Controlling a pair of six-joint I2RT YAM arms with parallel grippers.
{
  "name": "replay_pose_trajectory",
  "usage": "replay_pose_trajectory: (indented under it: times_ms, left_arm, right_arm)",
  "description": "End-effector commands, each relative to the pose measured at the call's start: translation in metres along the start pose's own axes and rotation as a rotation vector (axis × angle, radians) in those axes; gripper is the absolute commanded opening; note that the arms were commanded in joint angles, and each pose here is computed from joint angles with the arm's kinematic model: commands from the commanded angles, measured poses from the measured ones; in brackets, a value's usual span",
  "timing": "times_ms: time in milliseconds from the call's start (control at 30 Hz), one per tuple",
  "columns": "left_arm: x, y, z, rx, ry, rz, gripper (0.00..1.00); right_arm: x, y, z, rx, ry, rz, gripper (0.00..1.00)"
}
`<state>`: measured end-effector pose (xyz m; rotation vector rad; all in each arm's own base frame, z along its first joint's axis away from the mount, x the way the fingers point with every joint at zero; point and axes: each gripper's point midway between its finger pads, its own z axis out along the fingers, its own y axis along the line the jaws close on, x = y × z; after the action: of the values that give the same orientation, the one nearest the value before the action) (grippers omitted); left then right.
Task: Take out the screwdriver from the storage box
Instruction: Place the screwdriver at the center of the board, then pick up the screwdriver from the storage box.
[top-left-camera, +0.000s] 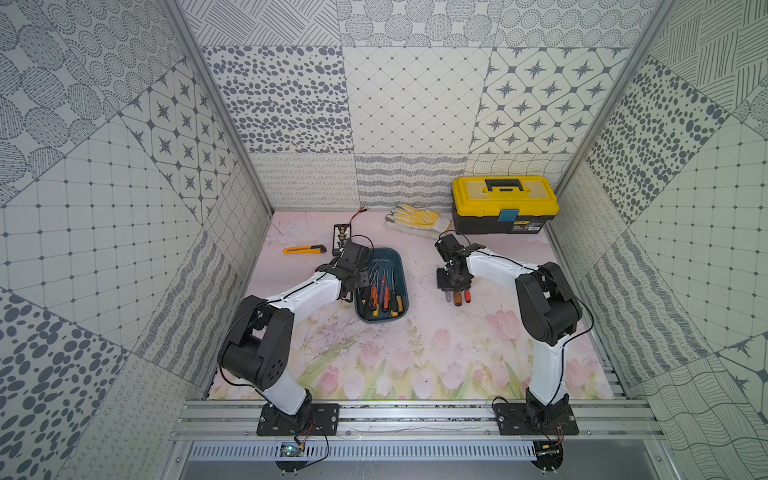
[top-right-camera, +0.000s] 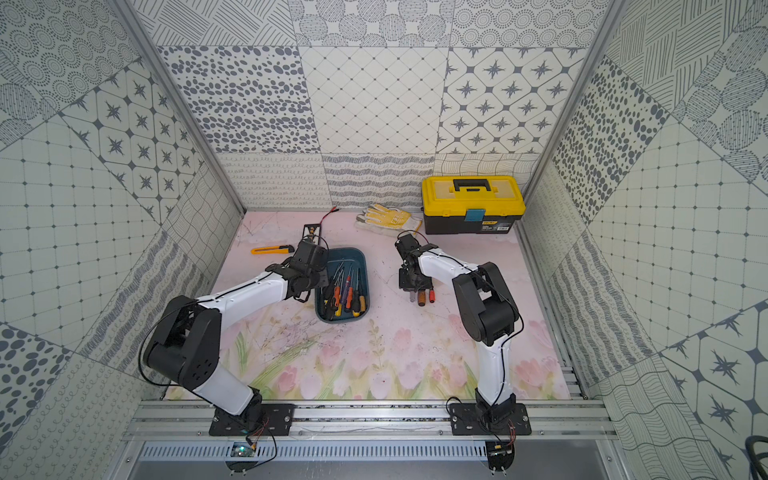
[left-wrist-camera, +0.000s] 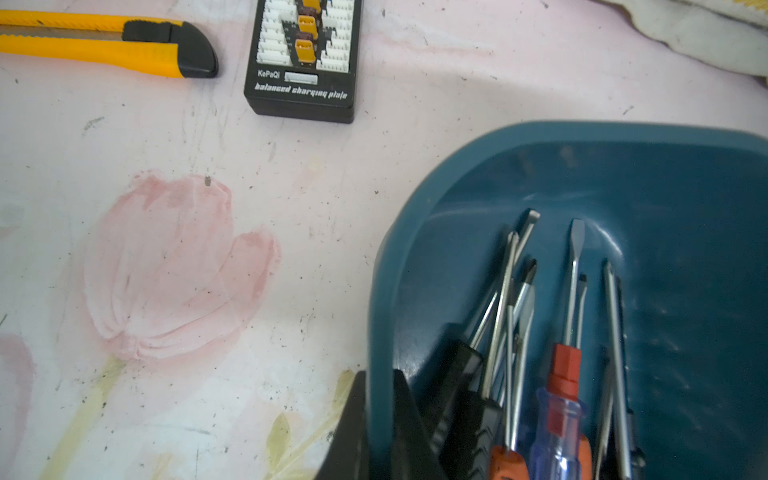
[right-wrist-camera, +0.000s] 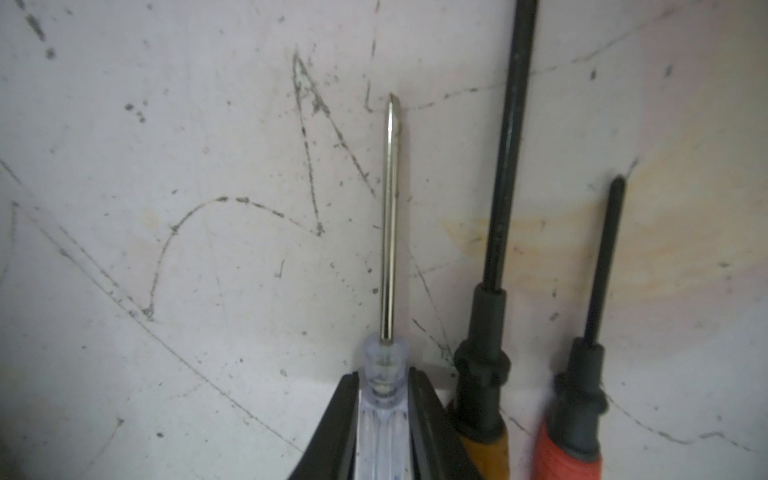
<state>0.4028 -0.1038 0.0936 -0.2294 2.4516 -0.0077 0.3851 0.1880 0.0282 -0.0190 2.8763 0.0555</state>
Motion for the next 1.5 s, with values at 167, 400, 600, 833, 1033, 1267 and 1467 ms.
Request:
replay_pose_trajectory:
  times_ms: [167,400,600,833,1033,1267,1467]
  left_arm:
    - [-0.027,-0.002,-0.004,-0.001,-0.092,-0.038,0.0]
    - [-0.027,-0.006,-0.003,0.022,-0.089,-0.033,0.0]
    - [-0.028,-0.016,-0.007,0.089,-0.099,-0.036,0.0]
    - [-0.024,-0.032,-0.006,0.18,-0.074,-0.056,0.0]
    - [-0.02,-0.038,-0.003,0.211,-0.053,-0.066,0.0]
    - [-0.018,-0.042,-0.002,0.227,-0.04,-0.068,0.0]
    - [-0.012,-0.042,-0.001,0.229,-0.029,-0.064,0.0]
  right_arm:
    - [-0.011,0.004,-0.005,-0.015,-0.023,0.019,0.31]
    - [-0.024,0.015,-0.03,-0.072,-0.082,0.021,0.36]
    - [-0.04,0.028,-0.07,-0.169,-0.192,0.027,0.44]
    - [-0.05,0.063,-0.109,-0.335,-0.267,0.001,0.45]
    - [-0.046,0.107,-0.126,-0.458,-0.26,-0.052,0.42]
    - [-0.033,0.153,-0.112,-0.536,-0.19,-0.117,0.39]
    - [-0.024,0.176,-0.097,-0.561,-0.13,-0.148,0.38]
